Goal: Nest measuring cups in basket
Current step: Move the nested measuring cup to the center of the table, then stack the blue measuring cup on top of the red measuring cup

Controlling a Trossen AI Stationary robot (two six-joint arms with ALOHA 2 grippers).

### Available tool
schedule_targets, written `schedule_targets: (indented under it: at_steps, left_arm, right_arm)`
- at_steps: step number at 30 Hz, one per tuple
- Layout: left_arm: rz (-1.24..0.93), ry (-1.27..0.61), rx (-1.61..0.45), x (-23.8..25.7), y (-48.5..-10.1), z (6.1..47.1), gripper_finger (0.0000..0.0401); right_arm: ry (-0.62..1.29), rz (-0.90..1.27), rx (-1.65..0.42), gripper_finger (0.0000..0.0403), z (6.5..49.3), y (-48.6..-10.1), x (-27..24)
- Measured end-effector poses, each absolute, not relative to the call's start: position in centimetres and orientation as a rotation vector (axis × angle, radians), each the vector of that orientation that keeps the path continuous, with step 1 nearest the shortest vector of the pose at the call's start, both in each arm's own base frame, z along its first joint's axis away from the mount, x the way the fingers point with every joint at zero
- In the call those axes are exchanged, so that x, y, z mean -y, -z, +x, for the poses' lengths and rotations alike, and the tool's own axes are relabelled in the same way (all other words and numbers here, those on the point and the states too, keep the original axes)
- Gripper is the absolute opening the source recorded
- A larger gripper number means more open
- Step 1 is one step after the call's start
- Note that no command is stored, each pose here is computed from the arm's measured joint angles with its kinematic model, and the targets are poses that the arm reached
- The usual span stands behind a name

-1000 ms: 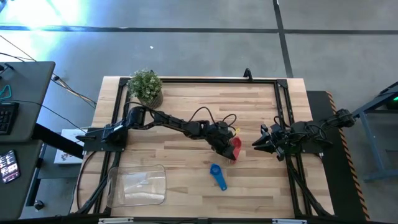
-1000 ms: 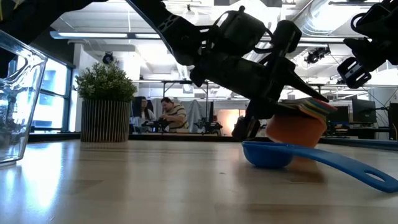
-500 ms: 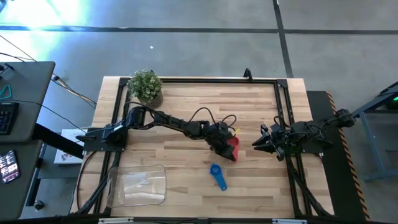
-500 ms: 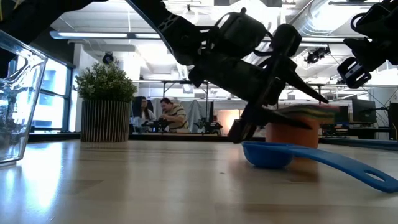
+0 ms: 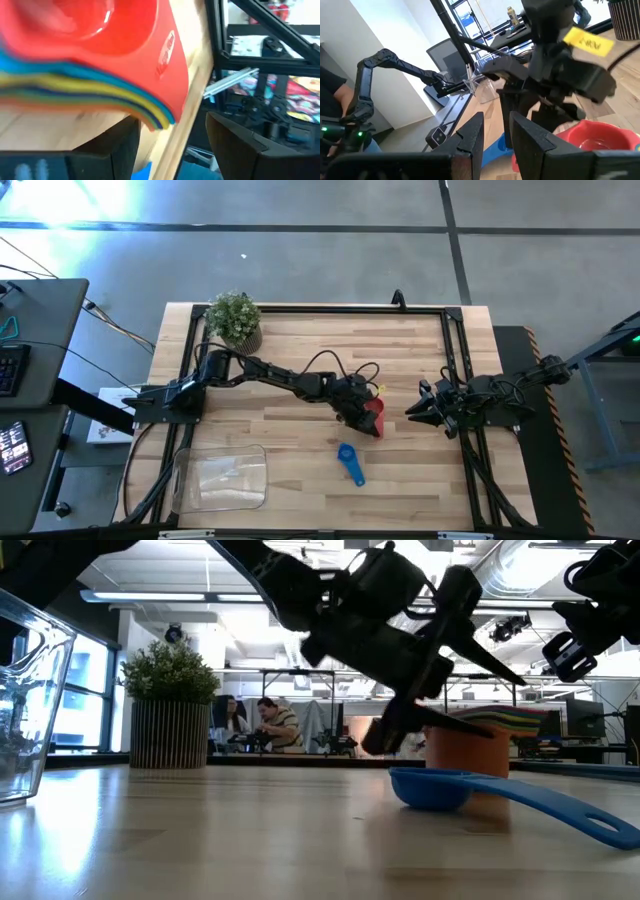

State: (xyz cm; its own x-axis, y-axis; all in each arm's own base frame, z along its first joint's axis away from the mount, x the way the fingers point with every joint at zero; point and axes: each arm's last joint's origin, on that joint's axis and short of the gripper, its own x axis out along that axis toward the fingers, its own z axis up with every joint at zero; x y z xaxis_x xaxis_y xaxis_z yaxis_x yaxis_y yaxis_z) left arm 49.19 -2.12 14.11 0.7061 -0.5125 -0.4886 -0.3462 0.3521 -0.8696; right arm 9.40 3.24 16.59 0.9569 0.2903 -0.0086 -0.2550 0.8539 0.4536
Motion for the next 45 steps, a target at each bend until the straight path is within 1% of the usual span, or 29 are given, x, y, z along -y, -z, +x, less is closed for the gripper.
schedule_targets:
  at_steps: [4,12,16,18,22,26,30,34,38,45]
  left_arm:
    - [-1.216,0.055,-0.838,2.0,-15.5,48.6,0.0216]
    - [-1.126,-0.041,-0.776,2.7,-19.7,47.2,0.0216]
    - [-1.099,-0.039,-0.754,3.3,-21.4,46.6,0.0216]
    - [-1.099,-0.064,-0.789,3.9,-22.0,45.9,0.0216]
    - [-1.095,-0.177,-0.902,6.0,-22.2,44.2,0.0216]
    - [-1.11,-0.283,-0.963,8.3,-22.3,42.9,0.0216]
    - [-1.088,-0.332,-0.998,9.8,-21.8,42.2,0.0216]
    - [-1.047,-0.388,-1.012,10.3,-20.9,42.0,0.0216]
    - [-1.03,-0.409,-1.019,10.4,-20.1,42.2,0.0216]
    - [-0.942,-0.325,-1.023,11.8,-20.0,42.1,0.0216]
  right_arm:
    - [-0.287,0.466,-0.078,0.0087,9.4,-16.6,-3.2]
    - [-0.287,0.466,-0.078,0.0087,9.4,-16.6,-3.2]
    - [-0.287,0.466,-0.078,0.0087,9.4,-16.6,-3.2]
    - [-0.287,0.466,-0.078,0.0087,9.4,-16.6,-3.2]
    - [-0.287,0.466,-0.078,0.0087,9.4,-16.6,-3.2]
    - [-0.287,0.466,-0.078,0.0087,9.4,-16.6,-3.2]
    - [-0.287,0.466,-0.078,0.0087,9.4,-16.6,-3.2]
    - [-0.287,0.466,-0.078,0.0087,9.4,-16.6,-3.2]
    - [-0.287,0.466,-0.078,0.0087,9.4,-16.6,-3.2]
    - [-0.287,0.466,-0.078,0.0087,9.4,-16.6,-3.2]
